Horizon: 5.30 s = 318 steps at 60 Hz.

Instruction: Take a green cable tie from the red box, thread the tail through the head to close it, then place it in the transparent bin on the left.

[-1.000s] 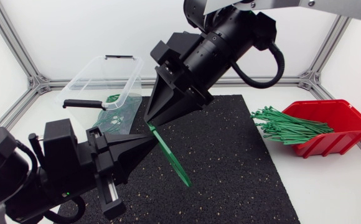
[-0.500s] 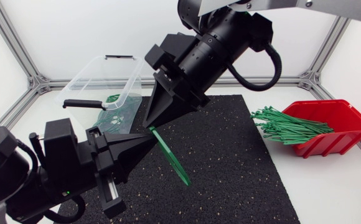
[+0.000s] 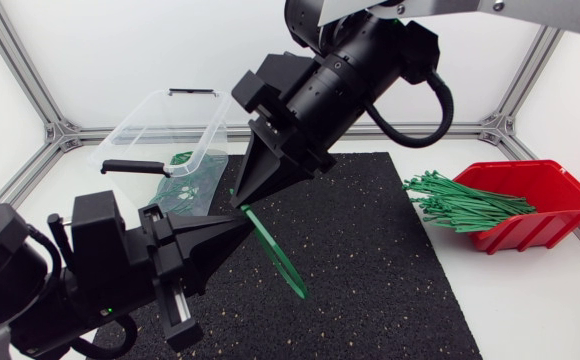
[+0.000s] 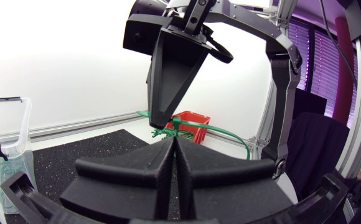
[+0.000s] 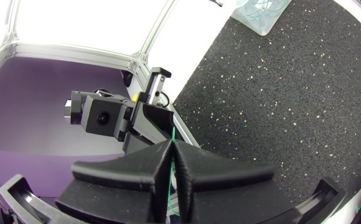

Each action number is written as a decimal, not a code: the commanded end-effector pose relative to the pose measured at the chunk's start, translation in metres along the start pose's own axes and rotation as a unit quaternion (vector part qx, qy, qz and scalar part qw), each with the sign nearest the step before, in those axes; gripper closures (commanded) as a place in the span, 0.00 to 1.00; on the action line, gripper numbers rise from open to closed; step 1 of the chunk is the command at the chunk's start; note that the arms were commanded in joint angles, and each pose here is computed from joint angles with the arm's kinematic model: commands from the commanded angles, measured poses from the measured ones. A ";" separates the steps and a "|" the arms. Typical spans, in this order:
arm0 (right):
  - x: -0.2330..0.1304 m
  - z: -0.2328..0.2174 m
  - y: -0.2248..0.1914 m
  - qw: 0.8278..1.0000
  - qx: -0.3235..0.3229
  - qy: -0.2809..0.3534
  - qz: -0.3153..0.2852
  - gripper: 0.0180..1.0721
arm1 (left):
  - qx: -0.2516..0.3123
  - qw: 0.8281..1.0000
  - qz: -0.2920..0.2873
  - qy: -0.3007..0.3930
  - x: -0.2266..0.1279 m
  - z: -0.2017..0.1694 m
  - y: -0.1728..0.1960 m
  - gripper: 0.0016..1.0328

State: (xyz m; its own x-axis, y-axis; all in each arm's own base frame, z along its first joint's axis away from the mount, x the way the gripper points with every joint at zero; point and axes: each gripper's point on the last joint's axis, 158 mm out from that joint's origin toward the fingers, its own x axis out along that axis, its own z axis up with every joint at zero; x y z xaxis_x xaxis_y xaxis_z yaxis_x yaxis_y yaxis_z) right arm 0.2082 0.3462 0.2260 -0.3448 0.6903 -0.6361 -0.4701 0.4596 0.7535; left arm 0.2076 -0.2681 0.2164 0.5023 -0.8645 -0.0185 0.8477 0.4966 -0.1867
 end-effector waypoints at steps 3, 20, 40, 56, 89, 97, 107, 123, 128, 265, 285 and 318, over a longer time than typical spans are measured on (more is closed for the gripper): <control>0.002 -0.010 -0.001 1.000 0.000 0.011 -0.001 0.94 | 0.004 1.000 -0.001 0.005 -0.001 -0.008 0.001 0.97; 0.003 -0.005 0.006 1.000 -0.011 0.008 0.006 0.94 | 0.004 0.999 -0.038 0.018 0.002 -0.017 -0.027 0.97; 0.009 0.001 0.006 1.000 -0.014 0.012 0.008 0.94 | 0.005 0.998 -0.054 0.028 0.002 -0.023 -0.046 0.97; 0.012 -0.001 0.004 1.000 -0.012 0.017 0.005 0.94 | 0.005 0.998 -0.051 0.027 0.001 -0.022 -0.044 0.97; 0.005 -0.011 -0.001 1.000 -0.006 0.006 -0.025 0.38 | 0.004 1.000 -0.014 0.017 -0.006 -0.010 -0.016 0.97; 0.002 -0.012 -0.002 1.000 -0.003 0.005 -0.026 0.04 | 0.003 1.000 -0.012 0.019 -0.007 -0.010 -0.016 0.97; -0.011 -0.002 -0.008 0.999 -0.002 -0.019 -0.034 0.04 | 0.002 1.000 -0.010 0.024 -0.008 -0.010 -0.015 0.97; -0.033 0.010 -0.041 0.995 0.021 -0.053 -0.080 0.04 | 0.006 0.998 0.046 0.036 -0.015 0.010 0.023 0.97; -0.036 0.015 -0.050 0.993 0.035 -0.064 -0.097 0.04 | 0.013 0.996 0.078 0.034 -0.019 0.027 0.041 0.97; -0.222 0.001 -0.158 0.810 -0.050 -0.236 -0.534 0.04 | 0.157 0.841 0.493 0.160 -0.091 0.147 0.317 0.04; -0.279 -0.046 -0.189 0.758 -0.017 -0.301 -0.578 0.04 | 0.152 0.832 0.514 0.143 -0.136 0.137 0.294 0.04; -0.304 -0.124 -0.202 0.671 -0.007 -0.389 -0.632 0.04 | 0.160 0.836 0.519 0.077 -0.182 0.114 0.229 0.04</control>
State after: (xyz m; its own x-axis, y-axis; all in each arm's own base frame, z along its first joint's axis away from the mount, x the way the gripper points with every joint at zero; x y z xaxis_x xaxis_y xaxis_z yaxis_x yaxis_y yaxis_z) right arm 0.3135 -0.0129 0.2540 0.8622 -0.1226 -0.4914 -0.0319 0.9552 -0.2943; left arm 0.3395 0.0136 0.2932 0.9858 0.0621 -0.1562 -0.0123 0.9535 0.3012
